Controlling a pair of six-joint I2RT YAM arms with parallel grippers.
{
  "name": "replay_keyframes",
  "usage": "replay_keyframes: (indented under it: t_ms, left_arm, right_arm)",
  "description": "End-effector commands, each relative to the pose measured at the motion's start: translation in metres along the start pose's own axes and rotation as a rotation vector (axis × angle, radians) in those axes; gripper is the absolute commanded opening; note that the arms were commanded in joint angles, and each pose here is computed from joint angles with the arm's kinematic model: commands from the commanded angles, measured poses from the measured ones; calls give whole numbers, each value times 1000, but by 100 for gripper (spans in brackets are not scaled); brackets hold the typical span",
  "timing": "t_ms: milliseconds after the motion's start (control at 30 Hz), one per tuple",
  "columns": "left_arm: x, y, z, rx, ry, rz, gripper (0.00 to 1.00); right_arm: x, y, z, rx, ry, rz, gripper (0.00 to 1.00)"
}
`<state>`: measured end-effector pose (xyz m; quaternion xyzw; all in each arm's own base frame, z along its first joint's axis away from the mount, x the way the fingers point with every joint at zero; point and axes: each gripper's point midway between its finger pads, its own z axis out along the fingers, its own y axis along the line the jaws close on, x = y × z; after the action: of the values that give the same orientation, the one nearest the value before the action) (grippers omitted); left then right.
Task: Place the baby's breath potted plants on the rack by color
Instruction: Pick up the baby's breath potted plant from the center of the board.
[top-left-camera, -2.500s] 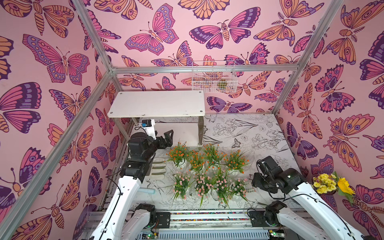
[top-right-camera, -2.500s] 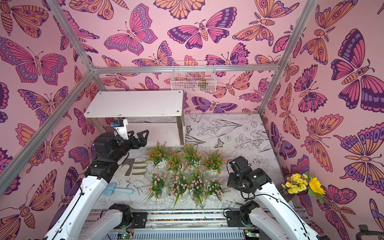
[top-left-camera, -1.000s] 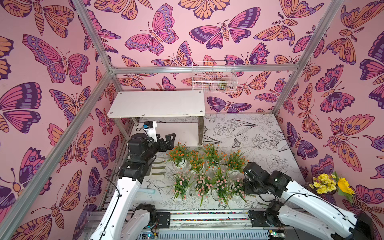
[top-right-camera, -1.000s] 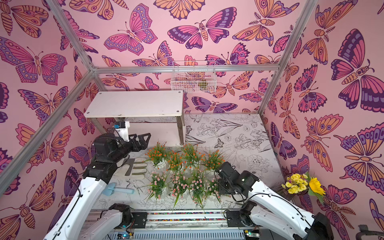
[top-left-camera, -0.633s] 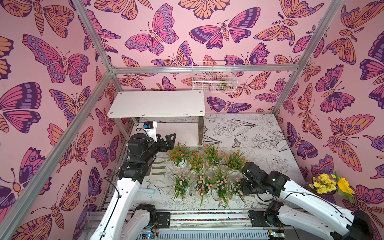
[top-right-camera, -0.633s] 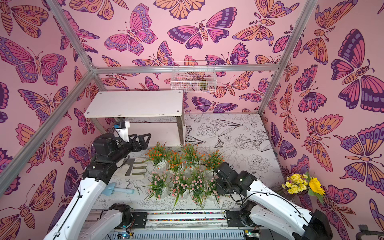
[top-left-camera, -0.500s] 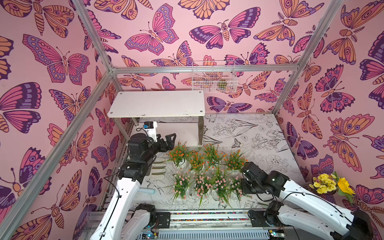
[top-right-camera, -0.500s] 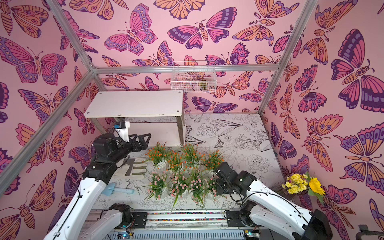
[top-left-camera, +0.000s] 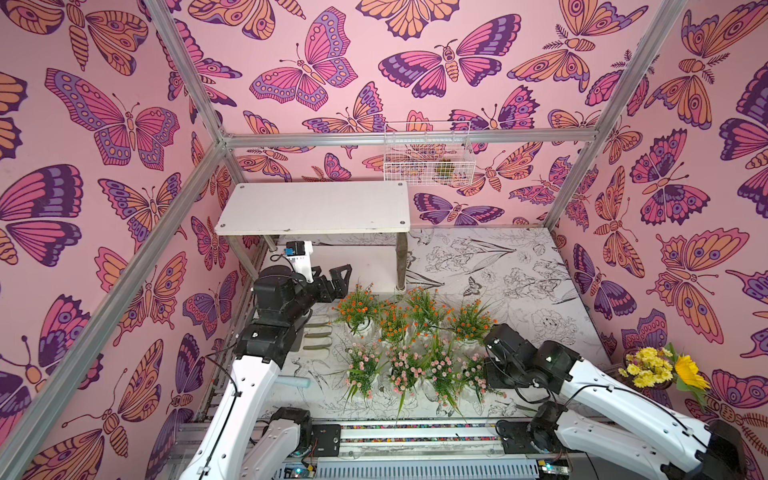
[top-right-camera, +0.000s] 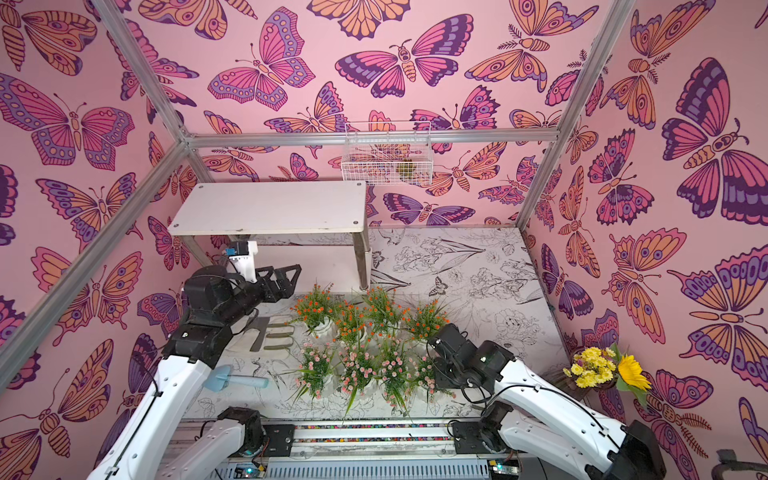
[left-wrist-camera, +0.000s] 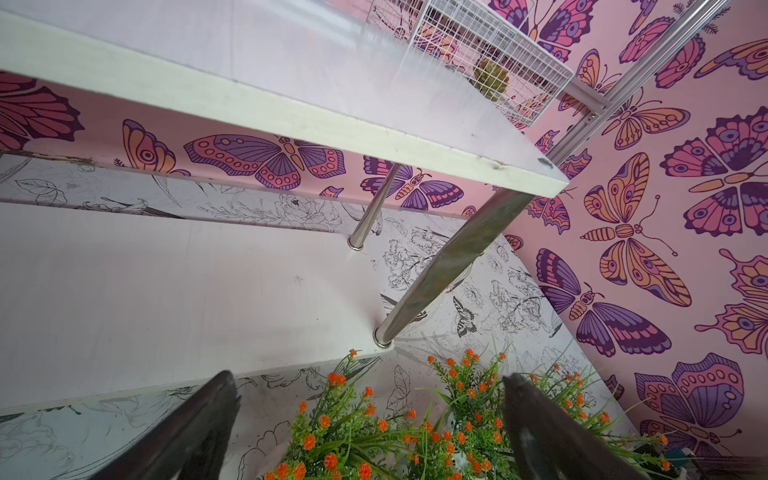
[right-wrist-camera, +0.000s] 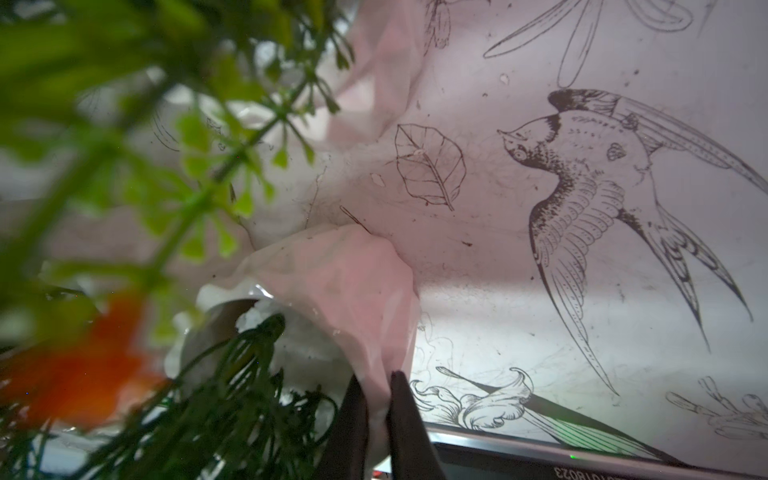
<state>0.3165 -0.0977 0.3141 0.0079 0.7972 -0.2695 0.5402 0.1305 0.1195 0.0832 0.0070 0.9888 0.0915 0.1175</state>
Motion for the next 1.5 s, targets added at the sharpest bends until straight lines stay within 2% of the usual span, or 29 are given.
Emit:
replay_keyframes:
  t_ms: [0,400,700,933,1167,1467]
  left_arm:
    - [-2,-12,2,62,18,-14,100]
    - [-2,-24,5,119,31,29,100]
    - [2,-48,5,200,38,113,100]
    - [4,-78,12,268,35,236,100]
    - [27,-122,6,390,9,384,100]
    - [51,-153,8,493,20,476,100]
  right_arm:
    - [-4,-2,-17,12,-24,-8,5]
    - [-23,-3,-51,38,-95,-12,3]
    - [-45,7,-119,22,-111,-71,3]
    - [-79,24,-168,-26,-141,-136,3]
    - [-112,52,-186,-121,-142,-182,2]
    - [-150,81,-198,-184,-163,-218,2]
